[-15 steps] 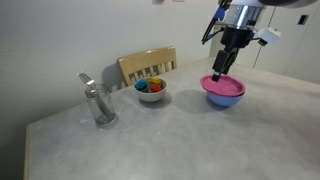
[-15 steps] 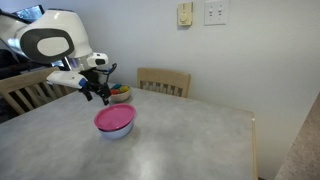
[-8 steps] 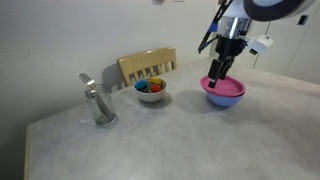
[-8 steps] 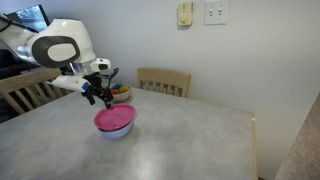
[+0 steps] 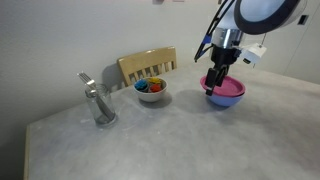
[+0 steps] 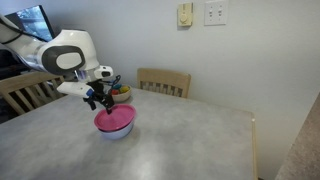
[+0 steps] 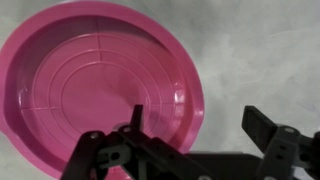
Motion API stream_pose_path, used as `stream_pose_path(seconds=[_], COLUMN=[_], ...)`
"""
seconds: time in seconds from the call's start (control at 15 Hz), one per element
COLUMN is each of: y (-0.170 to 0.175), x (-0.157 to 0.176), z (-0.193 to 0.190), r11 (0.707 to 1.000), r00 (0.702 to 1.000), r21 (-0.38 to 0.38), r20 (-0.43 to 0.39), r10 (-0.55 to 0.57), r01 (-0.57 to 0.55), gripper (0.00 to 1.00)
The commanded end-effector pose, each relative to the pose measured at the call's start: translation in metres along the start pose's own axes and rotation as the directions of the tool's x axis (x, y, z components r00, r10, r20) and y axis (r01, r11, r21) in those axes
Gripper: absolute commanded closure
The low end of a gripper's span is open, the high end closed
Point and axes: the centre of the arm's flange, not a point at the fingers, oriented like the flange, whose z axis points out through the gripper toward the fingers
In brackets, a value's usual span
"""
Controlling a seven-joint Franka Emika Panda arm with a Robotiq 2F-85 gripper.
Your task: Remove the pink plate from the top of the blue bowl
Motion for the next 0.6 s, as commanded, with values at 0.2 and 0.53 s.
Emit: stream_pose_path(seconds=[0.2, 0.53], y=[0.0114, 0.0115], x=[0.004, 0.0114], z=[0.0215, 0.0136], r11=[1.0, 1.0], r00=[0.999, 0.999], r21=[-0.003, -0.019], r20=[0.048, 0.045], r10=[0.023, 0.018], r01=[-0.023, -0.017], gripper=[0.03, 0.05])
